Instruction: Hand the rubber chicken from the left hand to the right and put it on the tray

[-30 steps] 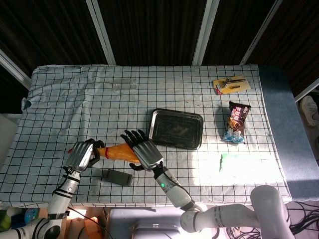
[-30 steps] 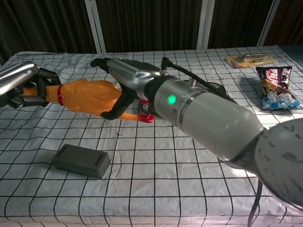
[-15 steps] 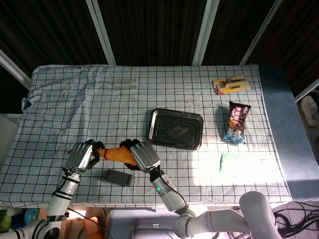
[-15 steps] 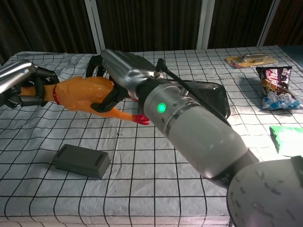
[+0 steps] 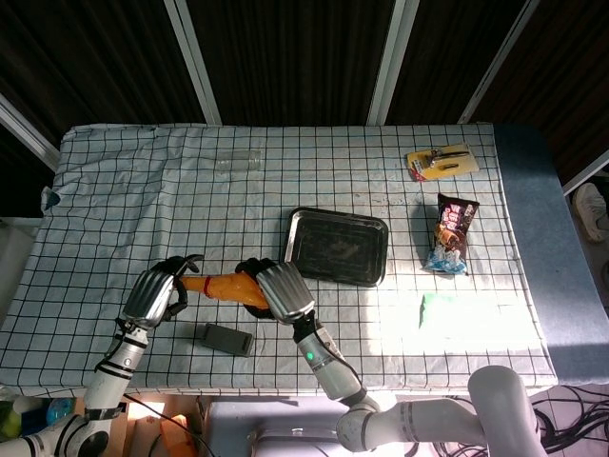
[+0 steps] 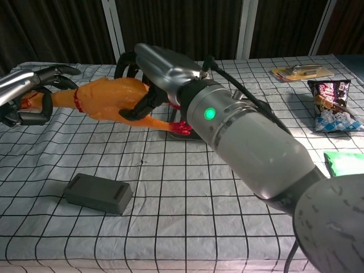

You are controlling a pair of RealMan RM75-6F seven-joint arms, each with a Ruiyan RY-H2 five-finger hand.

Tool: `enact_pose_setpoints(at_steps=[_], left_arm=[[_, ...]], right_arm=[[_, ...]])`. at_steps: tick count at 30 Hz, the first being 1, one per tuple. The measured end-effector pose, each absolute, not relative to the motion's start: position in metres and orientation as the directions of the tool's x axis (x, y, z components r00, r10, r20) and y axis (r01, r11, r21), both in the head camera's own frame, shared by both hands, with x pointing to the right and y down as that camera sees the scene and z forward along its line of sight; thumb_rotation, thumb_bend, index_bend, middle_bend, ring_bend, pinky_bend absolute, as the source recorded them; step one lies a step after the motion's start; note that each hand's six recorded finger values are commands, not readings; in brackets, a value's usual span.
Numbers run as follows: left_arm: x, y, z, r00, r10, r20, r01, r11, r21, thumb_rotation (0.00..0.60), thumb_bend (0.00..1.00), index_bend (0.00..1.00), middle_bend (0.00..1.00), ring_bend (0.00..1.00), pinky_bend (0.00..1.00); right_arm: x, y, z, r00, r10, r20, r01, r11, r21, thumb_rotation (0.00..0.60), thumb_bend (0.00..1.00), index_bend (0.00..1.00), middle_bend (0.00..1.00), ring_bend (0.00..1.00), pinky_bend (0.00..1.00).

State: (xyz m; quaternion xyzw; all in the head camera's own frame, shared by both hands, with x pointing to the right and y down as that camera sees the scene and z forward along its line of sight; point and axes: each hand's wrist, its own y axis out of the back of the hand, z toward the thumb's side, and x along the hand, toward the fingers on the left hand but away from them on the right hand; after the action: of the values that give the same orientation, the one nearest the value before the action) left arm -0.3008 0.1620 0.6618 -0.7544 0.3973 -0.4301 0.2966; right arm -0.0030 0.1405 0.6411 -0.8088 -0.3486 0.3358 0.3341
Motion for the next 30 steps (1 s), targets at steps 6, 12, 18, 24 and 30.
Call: enact_pose_setpoints(at_steps=[6,12,18,24,30], left_arm=[[-0.305,0.157,0.653,0.331,-0.867,0.372,-0.376,-0.483,-0.791,0.600,0.22,0.00,0.00,0.00,0.00],[-0.342,0.161,0.629,0.322,-0.900,0.294,-0.272,-0.385,-0.882,0.600,0.21,0.00,0.00,0.00,0.00],[-0.388,0.175,0.626,0.248,-0.908,0.337,-0.208,-0.390,-0.897,0.600,0.22,0.00,0.00,0.00,0.00],[-0.410,0.183,0.628,0.211,-0.908,0.363,-0.203,-0.403,-0.892,0.600,0.22,0.00,0.00,0.00,0.00],[-0.414,0.181,0.633,0.201,-0.910,0.364,-0.180,-0.399,-0.899,0.600,0.24,0.00,0.00,0.00,0.00]], right_arm=[[0.012,0.134,0.639,0.500,0.807,-0.315,0.327,-0.512,-0.794,0.600,0.49,1.00,0.91,0.72,0.85],[0.066,0.106,0.640,0.405,0.859,-0.313,0.268,-0.439,-0.857,0.600,0.48,1.00,0.91,0.72,0.85],[0.124,0.079,0.660,0.301,0.890,-0.343,0.202,-0.411,-0.889,0.600,0.48,1.00,0.91,0.72,0.84],[0.175,0.068,0.688,0.236,0.893,-0.384,0.169,-0.427,-0.888,0.600,0.48,1.00,0.91,0.72,0.84],[0.202,0.067,0.709,0.214,0.903,-0.373,0.171,-0.411,-0.896,0.600,0.48,0.94,0.91,0.68,0.81]])
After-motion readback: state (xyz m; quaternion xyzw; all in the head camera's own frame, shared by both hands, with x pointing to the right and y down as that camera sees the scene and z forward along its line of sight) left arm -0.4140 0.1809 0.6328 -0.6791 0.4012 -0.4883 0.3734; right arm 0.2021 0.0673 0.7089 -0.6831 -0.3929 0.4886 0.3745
